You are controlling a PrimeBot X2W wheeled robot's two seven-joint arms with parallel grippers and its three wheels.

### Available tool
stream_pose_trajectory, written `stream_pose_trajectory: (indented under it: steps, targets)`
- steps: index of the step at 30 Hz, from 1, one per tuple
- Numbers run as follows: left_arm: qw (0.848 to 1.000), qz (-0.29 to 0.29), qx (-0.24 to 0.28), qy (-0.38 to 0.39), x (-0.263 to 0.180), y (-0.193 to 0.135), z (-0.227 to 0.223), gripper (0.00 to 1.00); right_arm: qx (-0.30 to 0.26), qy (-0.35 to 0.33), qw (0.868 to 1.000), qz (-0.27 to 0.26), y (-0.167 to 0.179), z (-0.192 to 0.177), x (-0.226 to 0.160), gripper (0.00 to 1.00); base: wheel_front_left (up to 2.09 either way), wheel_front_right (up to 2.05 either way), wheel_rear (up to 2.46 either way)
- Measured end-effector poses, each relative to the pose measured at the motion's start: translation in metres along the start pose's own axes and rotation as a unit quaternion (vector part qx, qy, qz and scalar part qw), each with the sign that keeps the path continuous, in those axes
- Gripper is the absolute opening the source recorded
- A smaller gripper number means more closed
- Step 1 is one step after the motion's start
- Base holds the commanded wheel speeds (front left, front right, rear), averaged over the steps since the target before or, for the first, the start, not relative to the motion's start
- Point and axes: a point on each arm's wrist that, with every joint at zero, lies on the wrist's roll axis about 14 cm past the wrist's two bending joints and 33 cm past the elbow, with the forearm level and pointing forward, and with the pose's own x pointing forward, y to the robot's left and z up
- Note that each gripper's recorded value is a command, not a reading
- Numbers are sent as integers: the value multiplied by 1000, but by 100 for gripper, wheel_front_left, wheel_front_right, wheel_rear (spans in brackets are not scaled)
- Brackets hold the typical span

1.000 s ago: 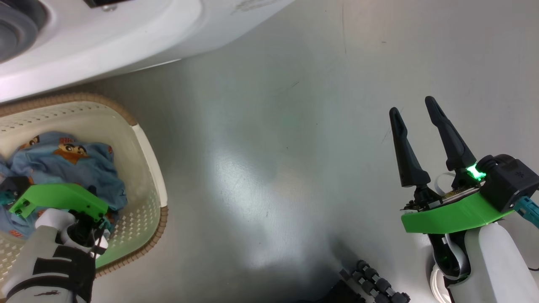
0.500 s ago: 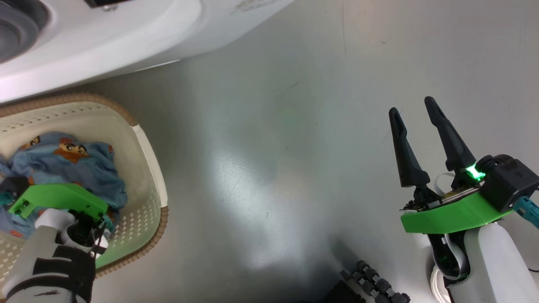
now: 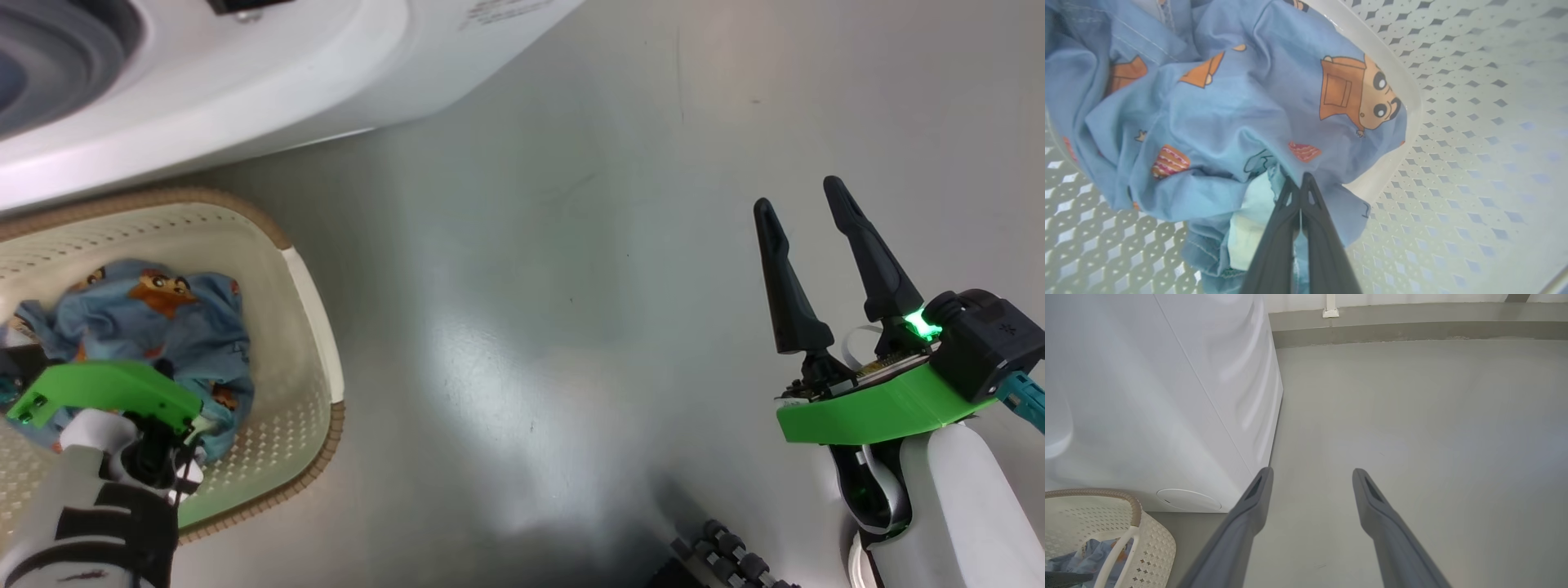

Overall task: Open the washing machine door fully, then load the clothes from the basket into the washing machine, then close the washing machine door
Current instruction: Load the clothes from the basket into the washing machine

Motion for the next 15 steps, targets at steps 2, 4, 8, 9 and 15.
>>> stream_pose_trajectory:
  steps: [2,4,8,9,15]
  targets:
    - [1000,-6,3,-10,-5,2,3,0,1,-5,1000,3,2,4,0,100,0,0,0]
    - [1000,-10,5,-20,-10,4,5,0,2,-10,1000,5,3,8,0,100,0,0,0]
    - [999,-20,8,-46,-21,6,12,0,3,-22,1000,10,7,17,0,100,0,0,0]
    - [998,-22,8,-53,-25,6,15,0,3,-25,1000,11,7,20,-1,100,0,0,0]
    - [995,-29,13,-95,-49,12,26,0,6,-40,999,16,11,35,-9,100,0,0,0]
